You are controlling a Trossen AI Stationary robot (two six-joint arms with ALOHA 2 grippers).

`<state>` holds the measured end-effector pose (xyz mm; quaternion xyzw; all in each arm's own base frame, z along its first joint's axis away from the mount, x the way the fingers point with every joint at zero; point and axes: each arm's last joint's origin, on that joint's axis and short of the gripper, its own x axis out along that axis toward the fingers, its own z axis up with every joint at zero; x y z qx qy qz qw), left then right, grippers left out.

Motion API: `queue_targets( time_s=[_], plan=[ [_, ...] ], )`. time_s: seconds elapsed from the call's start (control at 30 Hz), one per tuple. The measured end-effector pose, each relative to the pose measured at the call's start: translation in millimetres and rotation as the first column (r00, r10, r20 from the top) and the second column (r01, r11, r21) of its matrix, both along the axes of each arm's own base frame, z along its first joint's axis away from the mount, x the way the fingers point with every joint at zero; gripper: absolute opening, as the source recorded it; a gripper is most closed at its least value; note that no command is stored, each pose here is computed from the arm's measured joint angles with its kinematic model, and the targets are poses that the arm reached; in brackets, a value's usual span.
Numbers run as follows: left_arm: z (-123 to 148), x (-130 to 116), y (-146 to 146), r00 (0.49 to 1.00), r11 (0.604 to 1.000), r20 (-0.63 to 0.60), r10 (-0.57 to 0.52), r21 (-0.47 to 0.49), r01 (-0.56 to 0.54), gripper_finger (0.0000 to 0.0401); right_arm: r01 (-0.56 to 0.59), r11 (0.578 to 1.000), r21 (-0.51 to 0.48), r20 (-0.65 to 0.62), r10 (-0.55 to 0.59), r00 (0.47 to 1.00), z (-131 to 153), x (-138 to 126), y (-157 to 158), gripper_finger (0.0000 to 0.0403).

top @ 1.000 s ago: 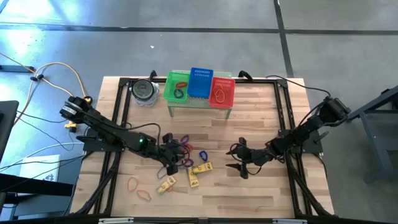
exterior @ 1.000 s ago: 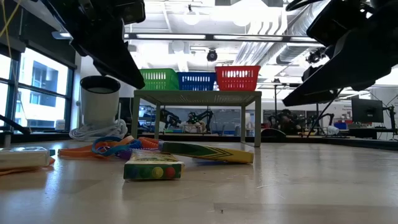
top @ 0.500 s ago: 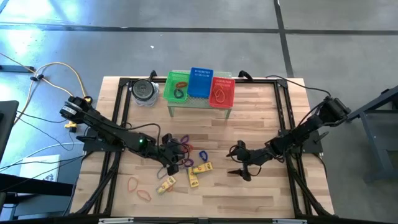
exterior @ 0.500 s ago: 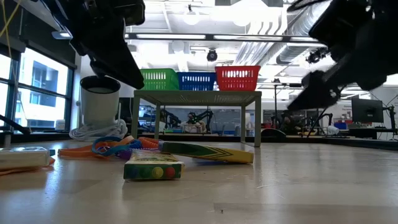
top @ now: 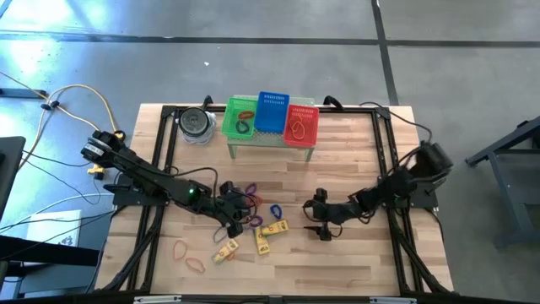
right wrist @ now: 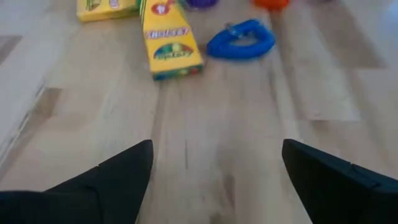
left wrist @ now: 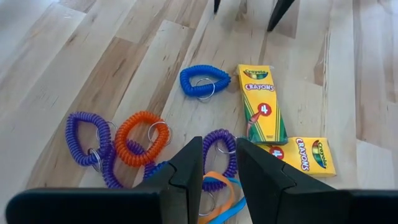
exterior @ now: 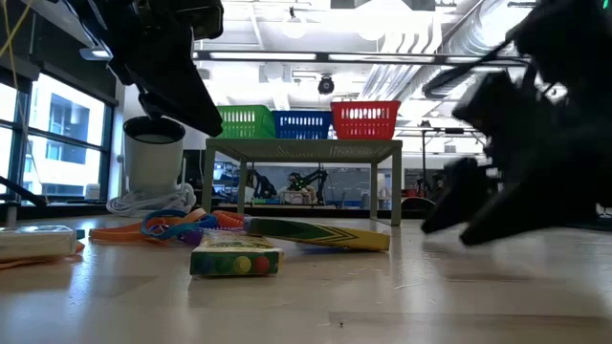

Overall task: Pick & Place Office Desk Supplies
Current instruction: Put the yellow crayon box into the blue bin on the shelf

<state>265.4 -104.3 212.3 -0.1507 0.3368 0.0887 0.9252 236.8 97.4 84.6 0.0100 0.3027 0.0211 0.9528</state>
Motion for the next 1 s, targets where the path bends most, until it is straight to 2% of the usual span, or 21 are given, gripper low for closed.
queue_targets(
  time_s=[0.13,0.23,0.47,0.77,1.0],
  plan=[
    [0,0,0,1.0,1.0,0.0,0.0,0.0,0.0,0.0093,-0.003,1.0,0.029,0.047,0.001,0.999,-15,8,-2,0.0337],
    [0,0,0,1.0,1.0,0.0,-0.001,0.0,0.001,0.0093,-0.013,1.0,0.011,0.085,0.013,0.996,-23,14,-5,0.0337],
    [0,-1,-4,1.0,1.0,0.004,-0.013,-0.001,0.013,0.0093,-0.073,0.997,0.017,0.143,0.07,0.987,-26,32,-6,0.033],
    [0,-1,-3,1.0,1.0,0.004,-0.011,0.001,0.011,0.0093,-0.123,0.992,0.016,0.096,0.121,0.988,-21,54,0,0.0325],
    [0,-1,-4,1.0,1.0,0.003,-0.013,0.0,0.013,0.0093,-0.107,0.993,0.04,0.077,0.103,0.992,-21,55,2,0.0325]
  ],
)
